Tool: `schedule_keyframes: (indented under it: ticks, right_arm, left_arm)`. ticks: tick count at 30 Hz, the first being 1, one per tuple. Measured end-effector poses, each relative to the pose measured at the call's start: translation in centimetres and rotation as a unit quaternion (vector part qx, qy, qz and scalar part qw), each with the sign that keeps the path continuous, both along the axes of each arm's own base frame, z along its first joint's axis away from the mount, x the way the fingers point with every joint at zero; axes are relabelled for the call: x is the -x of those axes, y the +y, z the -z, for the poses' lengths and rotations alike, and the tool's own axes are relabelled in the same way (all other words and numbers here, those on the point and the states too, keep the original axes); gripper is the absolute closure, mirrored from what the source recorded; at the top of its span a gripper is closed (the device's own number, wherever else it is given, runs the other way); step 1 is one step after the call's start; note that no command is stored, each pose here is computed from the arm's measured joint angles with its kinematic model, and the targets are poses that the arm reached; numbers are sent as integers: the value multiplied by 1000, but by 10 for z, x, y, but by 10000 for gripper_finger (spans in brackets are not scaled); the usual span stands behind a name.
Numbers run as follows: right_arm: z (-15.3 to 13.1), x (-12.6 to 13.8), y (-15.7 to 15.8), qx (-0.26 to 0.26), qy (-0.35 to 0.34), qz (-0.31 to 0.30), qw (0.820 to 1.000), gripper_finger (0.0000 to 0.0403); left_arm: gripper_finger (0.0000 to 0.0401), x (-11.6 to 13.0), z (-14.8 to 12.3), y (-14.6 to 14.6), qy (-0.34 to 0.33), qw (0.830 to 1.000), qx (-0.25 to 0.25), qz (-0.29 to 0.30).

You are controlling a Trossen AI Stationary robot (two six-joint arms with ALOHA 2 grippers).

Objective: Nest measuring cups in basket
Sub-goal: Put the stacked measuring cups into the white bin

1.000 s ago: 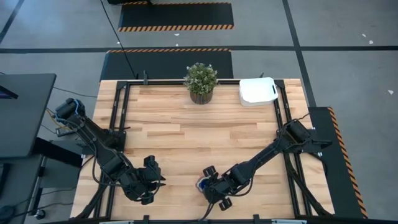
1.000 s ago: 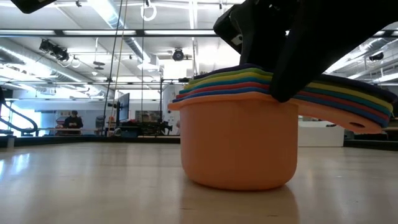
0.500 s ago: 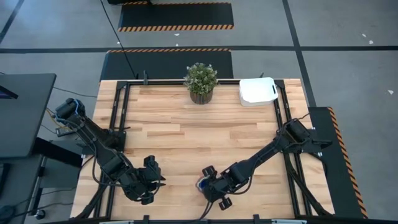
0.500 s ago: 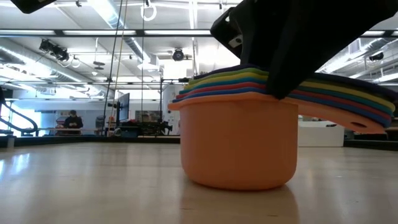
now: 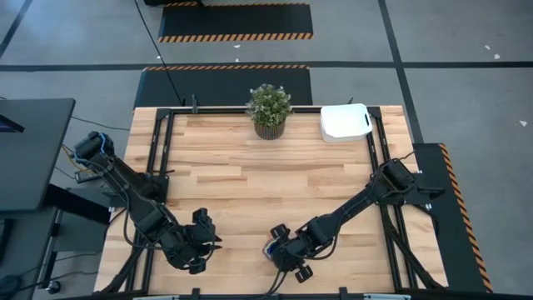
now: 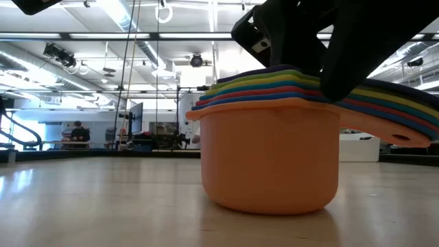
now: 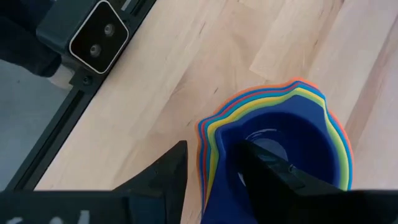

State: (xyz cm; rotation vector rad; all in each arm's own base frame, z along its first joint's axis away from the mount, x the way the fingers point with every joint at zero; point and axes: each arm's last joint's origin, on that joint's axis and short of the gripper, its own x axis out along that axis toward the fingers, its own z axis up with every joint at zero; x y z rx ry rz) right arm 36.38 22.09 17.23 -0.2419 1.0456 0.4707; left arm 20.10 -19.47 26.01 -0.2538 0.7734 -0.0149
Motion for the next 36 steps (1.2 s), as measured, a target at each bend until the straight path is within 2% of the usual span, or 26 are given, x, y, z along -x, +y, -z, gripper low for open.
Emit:
schedule_keyframes:
  ticks: [10, 20, 36]
  right_arm:
    - [1, 0, 0, 11, -3, -9, 1000, 247]
    - [4, 8, 3, 135, -39, -38, 989, 247]
    - [15, 15, -2, 198, -54, -22, 978, 247]
  left_arm:
    - [305, 0, 0, 0, 0, 1000, 0, 0]
    - [305, 0, 0, 0, 0, 1000, 0, 0]
    - [305, 0, 0, 0, 0, 1000, 0, 0]
